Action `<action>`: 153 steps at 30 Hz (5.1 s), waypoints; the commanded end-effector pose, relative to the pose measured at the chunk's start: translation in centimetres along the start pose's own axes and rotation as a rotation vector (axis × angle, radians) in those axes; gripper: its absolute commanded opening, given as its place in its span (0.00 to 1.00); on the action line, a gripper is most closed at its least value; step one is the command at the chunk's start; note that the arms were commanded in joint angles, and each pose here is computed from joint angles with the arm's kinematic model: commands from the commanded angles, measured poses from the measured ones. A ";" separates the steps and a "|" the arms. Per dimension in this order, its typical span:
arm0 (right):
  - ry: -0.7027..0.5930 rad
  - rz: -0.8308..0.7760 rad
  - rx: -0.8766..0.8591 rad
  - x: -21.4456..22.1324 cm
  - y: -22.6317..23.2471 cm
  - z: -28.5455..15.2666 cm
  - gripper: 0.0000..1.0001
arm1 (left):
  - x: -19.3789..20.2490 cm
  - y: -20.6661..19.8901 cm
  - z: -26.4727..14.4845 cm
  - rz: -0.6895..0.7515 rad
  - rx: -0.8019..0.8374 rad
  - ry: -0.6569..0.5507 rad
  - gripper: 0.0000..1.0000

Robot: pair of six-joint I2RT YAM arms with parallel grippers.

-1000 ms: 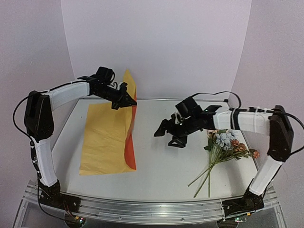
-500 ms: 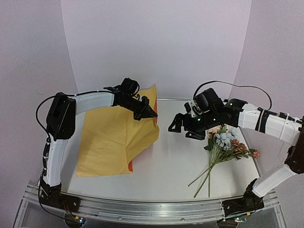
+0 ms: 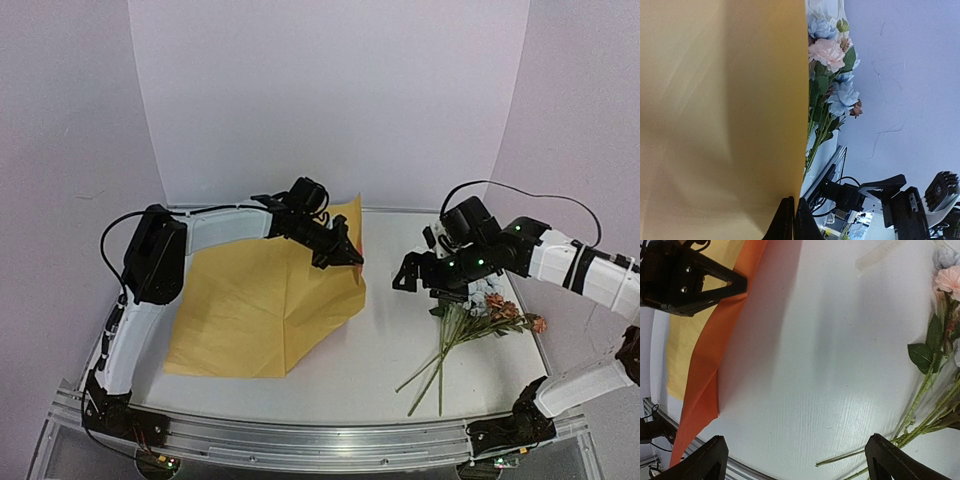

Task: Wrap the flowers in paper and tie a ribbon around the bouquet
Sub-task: Unfold the folded wrapping paper at the center of the board, then rotate the flattened wrapping paper at the center of the board, then move the flattened wrapping paper to the center of the board.

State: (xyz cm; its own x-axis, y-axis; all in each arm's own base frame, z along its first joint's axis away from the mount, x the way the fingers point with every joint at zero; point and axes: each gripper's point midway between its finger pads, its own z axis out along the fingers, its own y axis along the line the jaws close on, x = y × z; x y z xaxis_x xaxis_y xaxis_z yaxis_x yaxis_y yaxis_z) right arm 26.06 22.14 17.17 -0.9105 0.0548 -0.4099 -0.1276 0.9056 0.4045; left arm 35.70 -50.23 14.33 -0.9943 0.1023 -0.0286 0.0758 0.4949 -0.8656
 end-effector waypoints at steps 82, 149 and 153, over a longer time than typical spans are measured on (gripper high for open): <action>0.170 -0.137 0.399 8.4 4.3 17.2 0.53 | -3.2 30.5 -25.9 -0.383 -0.466 -0.512 0.86; 0.054 0.096 0.288 -2.0 -4.0 4.5 0.98 | 7.8 18.6 -10.9 0.068 -0.484 -0.085 0.82; 0.052 0.095 0.302 -1.6 -4.7 4.0 0.98 | 10.9 20.1 -12.6 0.059 -0.526 -0.031 0.80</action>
State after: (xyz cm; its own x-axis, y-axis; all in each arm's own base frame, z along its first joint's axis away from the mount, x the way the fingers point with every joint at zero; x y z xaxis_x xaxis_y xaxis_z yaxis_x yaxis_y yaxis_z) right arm 30.13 20.98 12.77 -0.9372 0.1355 -0.3215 0.0671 0.9743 0.2150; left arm 30.77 -31.17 3.27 -0.9856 0.0663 -0.1556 0.1412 0.8290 -0.5411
